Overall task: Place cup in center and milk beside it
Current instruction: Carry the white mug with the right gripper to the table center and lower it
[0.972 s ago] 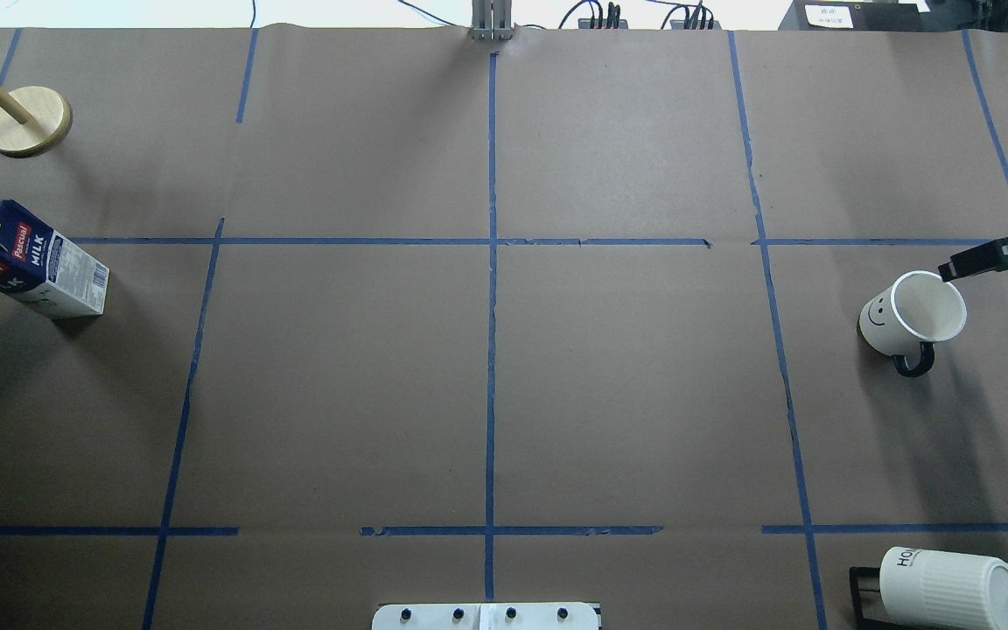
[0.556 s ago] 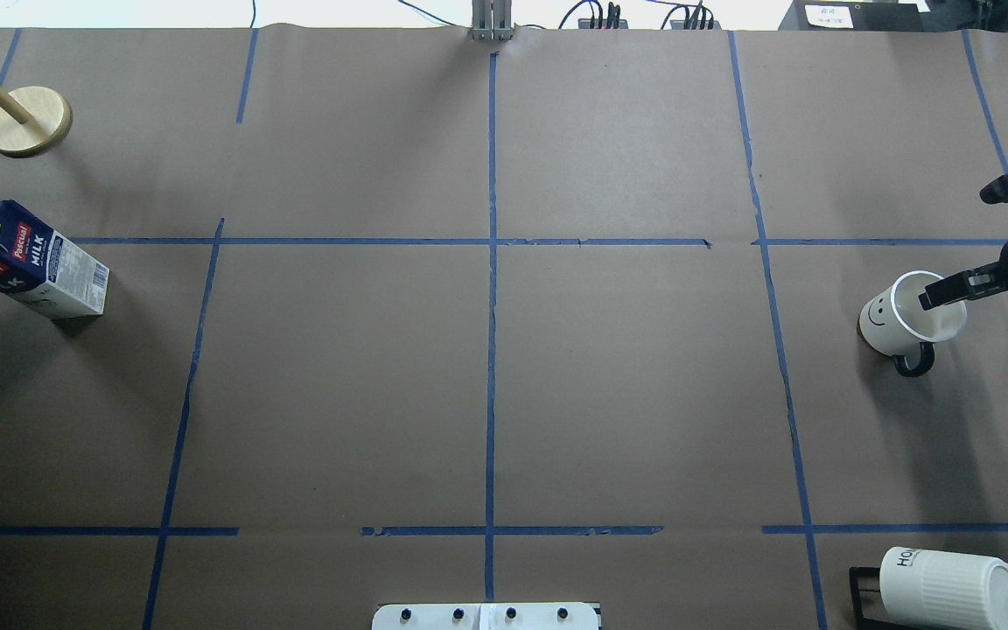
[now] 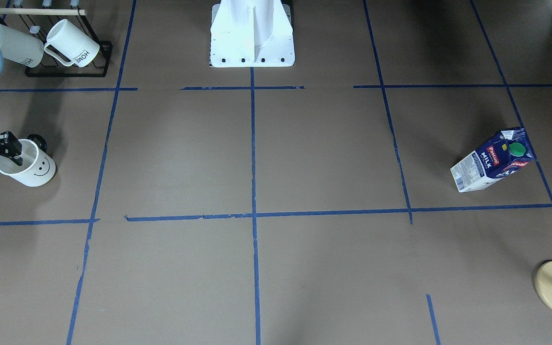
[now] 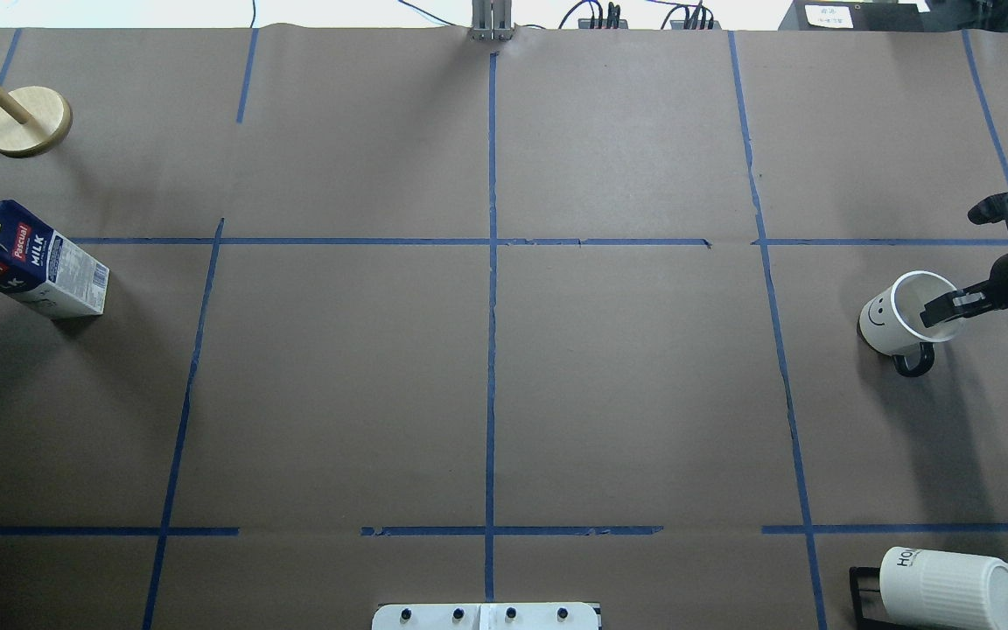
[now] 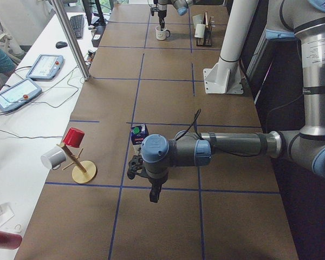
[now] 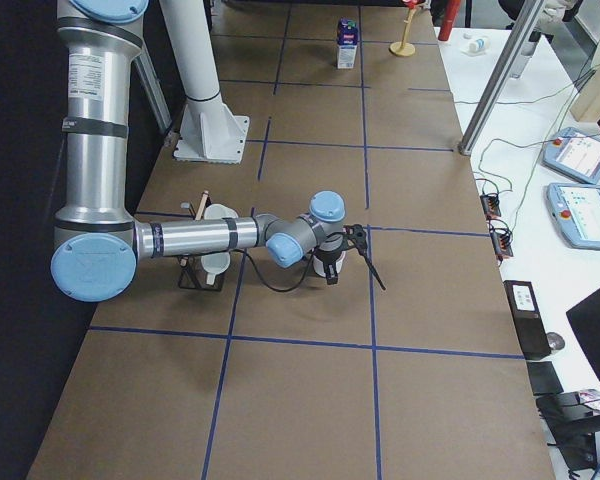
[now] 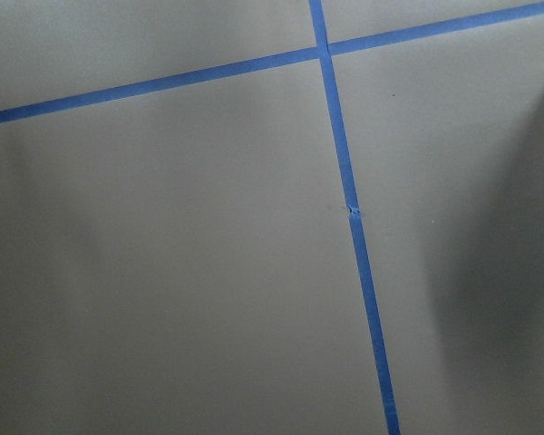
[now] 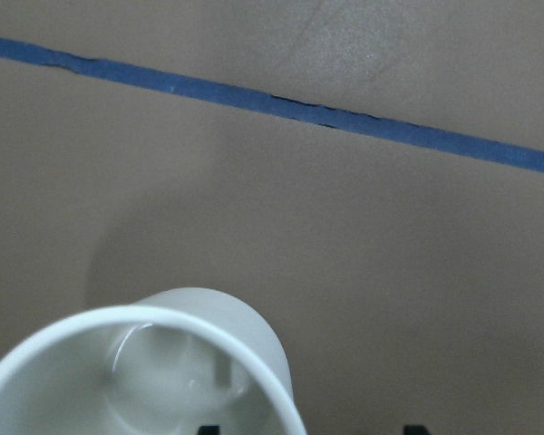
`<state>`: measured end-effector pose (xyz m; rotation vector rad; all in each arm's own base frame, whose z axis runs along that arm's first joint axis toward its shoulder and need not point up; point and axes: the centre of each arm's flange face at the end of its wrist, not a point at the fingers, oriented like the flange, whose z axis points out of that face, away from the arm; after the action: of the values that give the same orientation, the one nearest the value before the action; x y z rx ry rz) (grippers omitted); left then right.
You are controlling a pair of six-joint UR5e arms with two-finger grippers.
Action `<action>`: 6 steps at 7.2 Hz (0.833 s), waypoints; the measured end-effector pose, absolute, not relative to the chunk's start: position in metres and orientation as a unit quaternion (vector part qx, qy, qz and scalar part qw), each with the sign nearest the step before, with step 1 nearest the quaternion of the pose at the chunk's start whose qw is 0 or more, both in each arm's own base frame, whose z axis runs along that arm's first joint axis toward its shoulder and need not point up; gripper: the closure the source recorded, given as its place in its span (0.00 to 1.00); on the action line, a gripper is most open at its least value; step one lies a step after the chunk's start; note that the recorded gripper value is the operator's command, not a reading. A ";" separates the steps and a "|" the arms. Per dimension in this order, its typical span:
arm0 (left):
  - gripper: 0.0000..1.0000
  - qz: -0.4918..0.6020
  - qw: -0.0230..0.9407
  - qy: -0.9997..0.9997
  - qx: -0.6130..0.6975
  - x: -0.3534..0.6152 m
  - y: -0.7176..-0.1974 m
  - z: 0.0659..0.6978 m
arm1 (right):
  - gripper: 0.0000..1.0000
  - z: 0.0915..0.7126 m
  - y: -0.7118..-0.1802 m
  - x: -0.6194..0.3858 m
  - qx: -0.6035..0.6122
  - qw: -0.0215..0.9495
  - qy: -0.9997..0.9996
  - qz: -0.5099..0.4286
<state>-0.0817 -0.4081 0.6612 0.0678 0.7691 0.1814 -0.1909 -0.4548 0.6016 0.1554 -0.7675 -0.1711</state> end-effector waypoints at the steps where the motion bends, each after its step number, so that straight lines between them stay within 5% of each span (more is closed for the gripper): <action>1: 0.00 0.088 0.922 0.375 0.033 -0.082 -0.408 0.661 | 1.00 0.602 -0.456 -0.192 0.074 0.920 -0.375 -0.084; 4: 0.00 0.089 0.922 0.374 0.035 -0.082 -0.408 0.661 | 1.00 0.553 -0.480 -0.212 0.067 0.907 -0.407 -0.090; 6: 0.00 0.090 0.922 0.374 0.037 -0.082 -0.408 0.659 | 1.00 0.459 -0.535 -0.252 0.047 0.909 -0.408 -0.076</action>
<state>-0.0817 -0.4083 0.6595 0.0750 0.7681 0.1843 -0.2516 -0.5348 0.4594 0.0976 -0.8414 -0.1577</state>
